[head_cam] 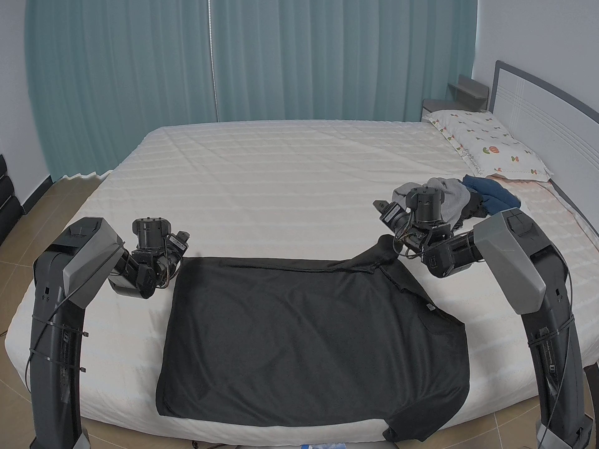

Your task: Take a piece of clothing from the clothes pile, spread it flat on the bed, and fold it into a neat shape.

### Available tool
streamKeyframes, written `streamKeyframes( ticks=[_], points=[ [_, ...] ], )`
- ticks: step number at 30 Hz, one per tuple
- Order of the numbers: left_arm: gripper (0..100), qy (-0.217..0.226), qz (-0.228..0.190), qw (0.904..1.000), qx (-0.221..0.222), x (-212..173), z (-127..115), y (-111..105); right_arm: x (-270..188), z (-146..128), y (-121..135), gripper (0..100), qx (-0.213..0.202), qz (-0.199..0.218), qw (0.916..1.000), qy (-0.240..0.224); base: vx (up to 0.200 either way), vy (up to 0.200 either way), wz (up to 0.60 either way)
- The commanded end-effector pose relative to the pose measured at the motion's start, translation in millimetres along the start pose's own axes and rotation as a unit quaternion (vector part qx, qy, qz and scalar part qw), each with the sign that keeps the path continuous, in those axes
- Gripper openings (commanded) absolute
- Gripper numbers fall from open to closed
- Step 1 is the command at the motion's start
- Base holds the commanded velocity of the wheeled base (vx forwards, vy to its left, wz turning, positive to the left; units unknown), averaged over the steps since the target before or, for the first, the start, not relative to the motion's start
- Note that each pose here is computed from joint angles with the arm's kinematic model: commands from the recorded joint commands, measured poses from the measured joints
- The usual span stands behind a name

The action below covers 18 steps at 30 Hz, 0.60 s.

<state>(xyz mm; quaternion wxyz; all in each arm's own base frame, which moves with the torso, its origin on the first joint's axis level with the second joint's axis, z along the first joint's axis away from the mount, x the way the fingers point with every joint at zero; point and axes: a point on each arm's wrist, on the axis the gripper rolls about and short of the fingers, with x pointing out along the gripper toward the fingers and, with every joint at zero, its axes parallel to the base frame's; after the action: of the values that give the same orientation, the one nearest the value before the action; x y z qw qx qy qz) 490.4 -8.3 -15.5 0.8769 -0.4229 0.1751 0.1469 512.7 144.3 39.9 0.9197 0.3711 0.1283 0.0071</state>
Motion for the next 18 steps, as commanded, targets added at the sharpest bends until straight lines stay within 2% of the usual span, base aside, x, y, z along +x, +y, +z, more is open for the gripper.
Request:
streamKeyframes(
  ticks=[1,6,10,14,16,18],
  points=[
    [100,-0.001,0.000,1.0000,0.000,0,0,0,35,12,-37,100,0.003,-0.016,0.9980,-0.061,0.000,0.000,0.00],
    [100,0.000,0.000,1.0000,0.000,1,0,0,29,27,-42,100,-0.010,-0.033,0.9975,-0.062,0.000,0.000,0.00],
    [100,-0.001,0.000,1.0000,0.000,0,0,0,7,30,-40,100,-0.026,-0.046,0.9982,-0.030,0.000,0.000,0.00],
    [100,-0.001,0.000,1.0000,0.001,1,0,0,-29,23,-24,100,-0.034,-0.031,0.9981,0.040,0.000,0.000,0.00],
    [100,-0.001,0.000,1.0000,0.000,1,0,0,-39,20,-18,100,-0.037,-0.025,0.9974,0.057,0.000,0.000,0.00],
    [100,0.000,0.000,1.0000,0.001,1,-1,0,-58,8,-6,100,-0.043,-0.009,0.9939,0.101,0.000,0.000,0.00]
  ],
)
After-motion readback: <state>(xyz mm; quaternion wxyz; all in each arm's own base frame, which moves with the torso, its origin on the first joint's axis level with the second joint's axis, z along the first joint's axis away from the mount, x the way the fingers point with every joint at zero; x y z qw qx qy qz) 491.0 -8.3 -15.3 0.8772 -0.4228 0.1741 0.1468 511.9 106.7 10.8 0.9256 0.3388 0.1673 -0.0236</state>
